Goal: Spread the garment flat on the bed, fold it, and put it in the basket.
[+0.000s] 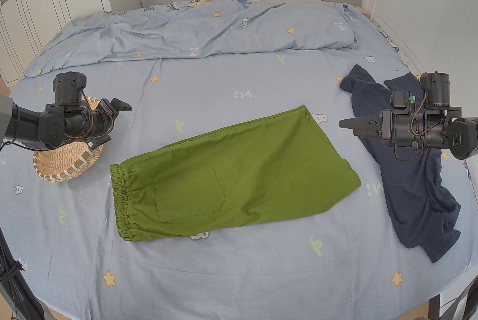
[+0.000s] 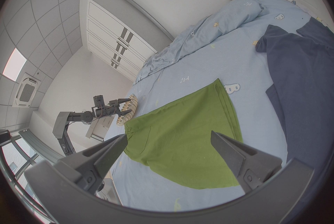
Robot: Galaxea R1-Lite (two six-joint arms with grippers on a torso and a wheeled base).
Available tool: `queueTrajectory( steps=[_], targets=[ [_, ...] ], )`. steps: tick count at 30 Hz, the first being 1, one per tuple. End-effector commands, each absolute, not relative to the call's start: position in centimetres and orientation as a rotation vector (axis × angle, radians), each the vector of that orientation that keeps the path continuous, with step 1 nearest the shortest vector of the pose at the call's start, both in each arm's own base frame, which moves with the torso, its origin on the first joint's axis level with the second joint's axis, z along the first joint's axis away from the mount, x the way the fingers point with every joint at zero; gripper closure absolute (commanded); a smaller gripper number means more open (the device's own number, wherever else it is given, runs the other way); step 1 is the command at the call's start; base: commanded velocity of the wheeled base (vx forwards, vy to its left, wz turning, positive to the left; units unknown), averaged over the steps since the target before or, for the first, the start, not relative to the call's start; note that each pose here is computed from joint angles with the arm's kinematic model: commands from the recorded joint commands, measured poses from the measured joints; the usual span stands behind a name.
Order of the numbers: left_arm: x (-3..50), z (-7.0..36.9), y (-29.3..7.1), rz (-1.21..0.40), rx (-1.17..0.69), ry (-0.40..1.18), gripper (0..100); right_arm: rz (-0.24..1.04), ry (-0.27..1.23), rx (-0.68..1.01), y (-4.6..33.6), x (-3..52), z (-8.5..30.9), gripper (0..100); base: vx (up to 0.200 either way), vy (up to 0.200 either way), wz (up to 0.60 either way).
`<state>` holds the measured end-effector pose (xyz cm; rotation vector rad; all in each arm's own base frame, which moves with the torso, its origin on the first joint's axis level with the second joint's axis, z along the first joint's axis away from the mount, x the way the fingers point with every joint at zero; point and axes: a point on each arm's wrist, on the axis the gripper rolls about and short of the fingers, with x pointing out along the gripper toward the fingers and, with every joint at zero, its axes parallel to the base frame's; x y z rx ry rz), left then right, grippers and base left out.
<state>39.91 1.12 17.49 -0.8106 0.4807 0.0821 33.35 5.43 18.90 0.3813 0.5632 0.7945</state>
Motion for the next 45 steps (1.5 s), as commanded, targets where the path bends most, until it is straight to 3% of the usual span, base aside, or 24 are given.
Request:
queueTrajectory(
  steps=[1,12,21,38,45],
  targets=[
    [39.2,18.6,1.5,0.082,-0.820,0.453,0,0.796,0.565,0.381,5.5,33.4,18.9,0,0.000,0.000,0.00],
    [33.1,22.6,-1.3,-0.025,-0.811,0.421,0,0.797,0.559,0.380,5.4,33.2,19.1,0,0.000,0.000,0.00],
    [28.2,21.9,-5.9,-0.184,-0.796,0.545,0,0.803,0.566,0.379,5.7,33.1,18.9,0,0.000,0.000,0.00],
    [31.6,15.5,-7.7,-0.130,-0.765,0.750,0,0.800,0.576,0.382,5.7,33.5,18.5,0,0.000,0.000,0.00],
    [34.2,13.9,-5.2,-0.058,-0.795,0.699,0,0.796,0.560,0.379,5.5,33.7,18.5,0,0.000,0.000,0.00]
  ],
)
